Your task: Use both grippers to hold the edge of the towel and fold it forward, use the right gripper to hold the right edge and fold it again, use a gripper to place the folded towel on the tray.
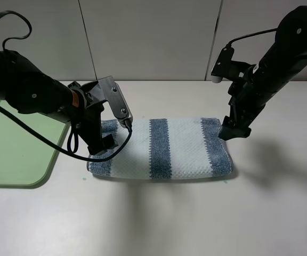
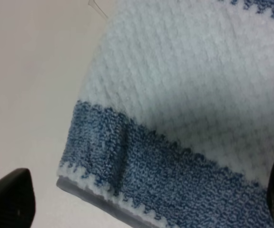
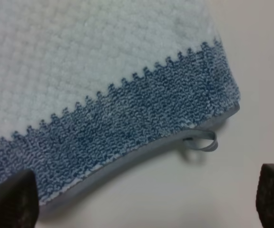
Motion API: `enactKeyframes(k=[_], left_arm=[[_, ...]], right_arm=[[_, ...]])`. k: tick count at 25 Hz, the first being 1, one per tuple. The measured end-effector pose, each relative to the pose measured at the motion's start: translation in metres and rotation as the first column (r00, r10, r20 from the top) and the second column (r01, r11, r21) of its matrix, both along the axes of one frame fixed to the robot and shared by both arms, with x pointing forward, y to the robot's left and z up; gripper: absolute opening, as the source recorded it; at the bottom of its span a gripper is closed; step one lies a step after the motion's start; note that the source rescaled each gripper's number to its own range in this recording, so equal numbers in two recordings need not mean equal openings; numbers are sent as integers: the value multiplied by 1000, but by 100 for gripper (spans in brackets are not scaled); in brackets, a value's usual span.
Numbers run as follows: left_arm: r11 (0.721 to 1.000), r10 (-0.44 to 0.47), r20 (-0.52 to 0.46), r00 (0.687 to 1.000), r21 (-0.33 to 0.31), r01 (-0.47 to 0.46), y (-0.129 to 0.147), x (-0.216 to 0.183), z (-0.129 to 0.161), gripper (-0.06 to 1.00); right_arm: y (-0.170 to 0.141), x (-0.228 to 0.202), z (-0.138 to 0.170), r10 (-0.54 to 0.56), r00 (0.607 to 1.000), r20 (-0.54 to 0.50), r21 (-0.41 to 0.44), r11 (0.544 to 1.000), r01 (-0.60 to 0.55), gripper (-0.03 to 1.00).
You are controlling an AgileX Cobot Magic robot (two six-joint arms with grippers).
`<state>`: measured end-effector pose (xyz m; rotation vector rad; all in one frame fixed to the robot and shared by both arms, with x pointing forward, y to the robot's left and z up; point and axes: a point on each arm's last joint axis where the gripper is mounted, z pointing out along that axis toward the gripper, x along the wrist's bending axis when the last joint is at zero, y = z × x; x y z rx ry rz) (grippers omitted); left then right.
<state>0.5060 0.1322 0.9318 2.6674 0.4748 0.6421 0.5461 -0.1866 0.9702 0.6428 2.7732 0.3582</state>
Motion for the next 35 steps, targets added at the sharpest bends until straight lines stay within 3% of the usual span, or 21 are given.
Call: enactKeyframes(k=[12, 22, 28, 35], left_arm=[[997, 56, -3, 998, -54, -56, -2, 1, 1, 100], [996, 57, 3, 998, -63, -57, -2, 2, 2, 100], [991, 57, 41, 998, -121, -52, -7, 4, 5, 100], [990, 59, 40, 997, -129, -53, -9, 4, 6, 100]], right_arm=[[-1, -3, 12, -34, 999, 26, 24, 999, 33, 100], [-1, -3, 12, -48, 999, 19, 28, 998, 47, 100], [-1, -3, 12, -48, 999, 19, 28, 998, 48, 100], [-1, -3, 12, -49, 999, 19, 29, 998, 49, 100]])
